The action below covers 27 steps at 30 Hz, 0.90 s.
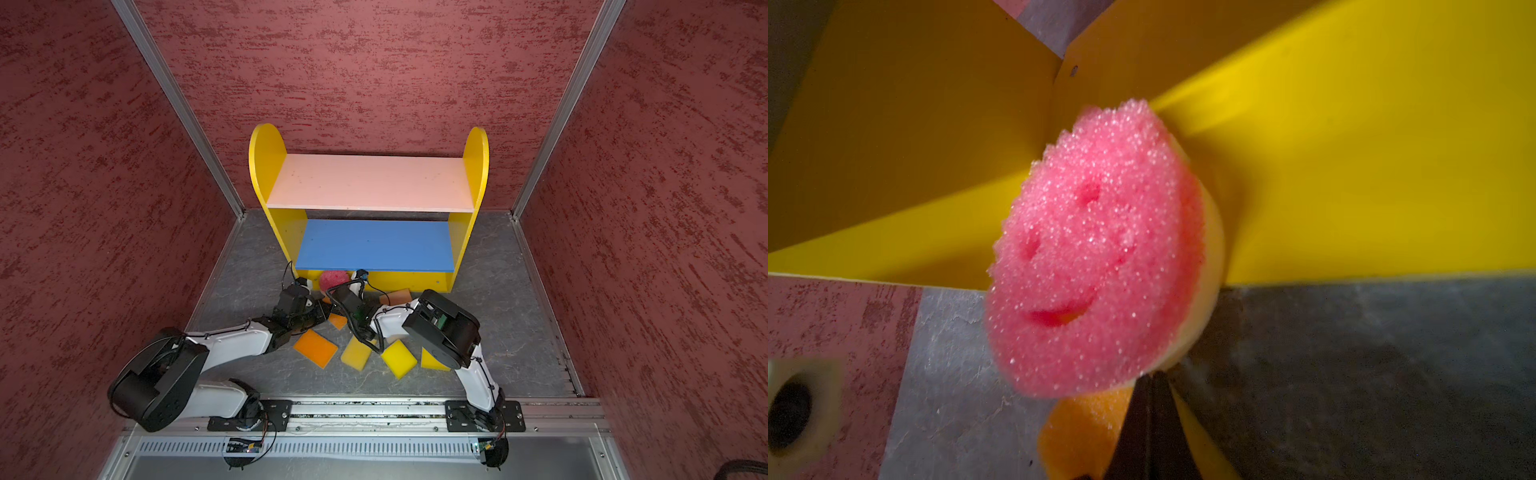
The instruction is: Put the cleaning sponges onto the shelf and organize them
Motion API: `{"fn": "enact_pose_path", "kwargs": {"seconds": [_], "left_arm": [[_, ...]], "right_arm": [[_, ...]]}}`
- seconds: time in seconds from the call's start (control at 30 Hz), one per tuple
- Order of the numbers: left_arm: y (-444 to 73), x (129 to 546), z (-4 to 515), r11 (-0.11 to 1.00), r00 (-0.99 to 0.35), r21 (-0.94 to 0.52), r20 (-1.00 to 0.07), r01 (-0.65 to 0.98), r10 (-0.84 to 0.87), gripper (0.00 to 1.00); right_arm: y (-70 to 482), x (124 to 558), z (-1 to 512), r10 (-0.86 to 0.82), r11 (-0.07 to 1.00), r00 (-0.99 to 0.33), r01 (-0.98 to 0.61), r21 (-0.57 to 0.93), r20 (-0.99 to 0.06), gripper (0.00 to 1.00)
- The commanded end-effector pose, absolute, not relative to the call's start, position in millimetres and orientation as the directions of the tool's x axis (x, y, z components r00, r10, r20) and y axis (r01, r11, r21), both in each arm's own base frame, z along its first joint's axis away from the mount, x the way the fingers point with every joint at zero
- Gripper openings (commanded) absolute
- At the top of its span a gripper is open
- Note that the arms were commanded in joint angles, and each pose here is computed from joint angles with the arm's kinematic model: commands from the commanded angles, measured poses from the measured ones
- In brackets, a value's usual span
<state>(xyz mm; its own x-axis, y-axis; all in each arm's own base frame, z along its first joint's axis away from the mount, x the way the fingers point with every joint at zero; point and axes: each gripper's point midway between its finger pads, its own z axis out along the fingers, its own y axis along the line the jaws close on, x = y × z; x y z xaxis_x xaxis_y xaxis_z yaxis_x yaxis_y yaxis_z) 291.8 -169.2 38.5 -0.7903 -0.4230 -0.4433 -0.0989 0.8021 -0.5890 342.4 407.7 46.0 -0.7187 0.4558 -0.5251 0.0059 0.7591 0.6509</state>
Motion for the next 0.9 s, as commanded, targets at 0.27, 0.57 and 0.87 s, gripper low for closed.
{"fn": "enact_pose_path", "kwargs": {"seconds": [0.27, 0.57, 0.87], "left_arm": [[-166.9, 270.3, 44.2, 0.819, -0.819, -0.566, -0.425, -0.094, -0.387, 0.21], [-159.5, 279.3, 80.8, 0.815, -0.768, -0.575, -0.491, -0.069, -0.411, 0.34], [-142.9, 296.6, 84.3, 0.850, -0.743, -0.514, -0.524, -0.113, -0.416, 0.15]], "right_arm": [[405.2, 346.8, 66.5, 0.462, 0.720, -0.725, -0.030, 0.694, -0.511, 0.00], [399.2, 334.0, 84.8, 0.225, 0.808, -0.793, -0.173, 0.563, -0.567, 0.00], [403.5, 319.9, 52.4, 0.231, 0.774, -0.842, -0.144, 0.616, -0.487, 0.00]]}}
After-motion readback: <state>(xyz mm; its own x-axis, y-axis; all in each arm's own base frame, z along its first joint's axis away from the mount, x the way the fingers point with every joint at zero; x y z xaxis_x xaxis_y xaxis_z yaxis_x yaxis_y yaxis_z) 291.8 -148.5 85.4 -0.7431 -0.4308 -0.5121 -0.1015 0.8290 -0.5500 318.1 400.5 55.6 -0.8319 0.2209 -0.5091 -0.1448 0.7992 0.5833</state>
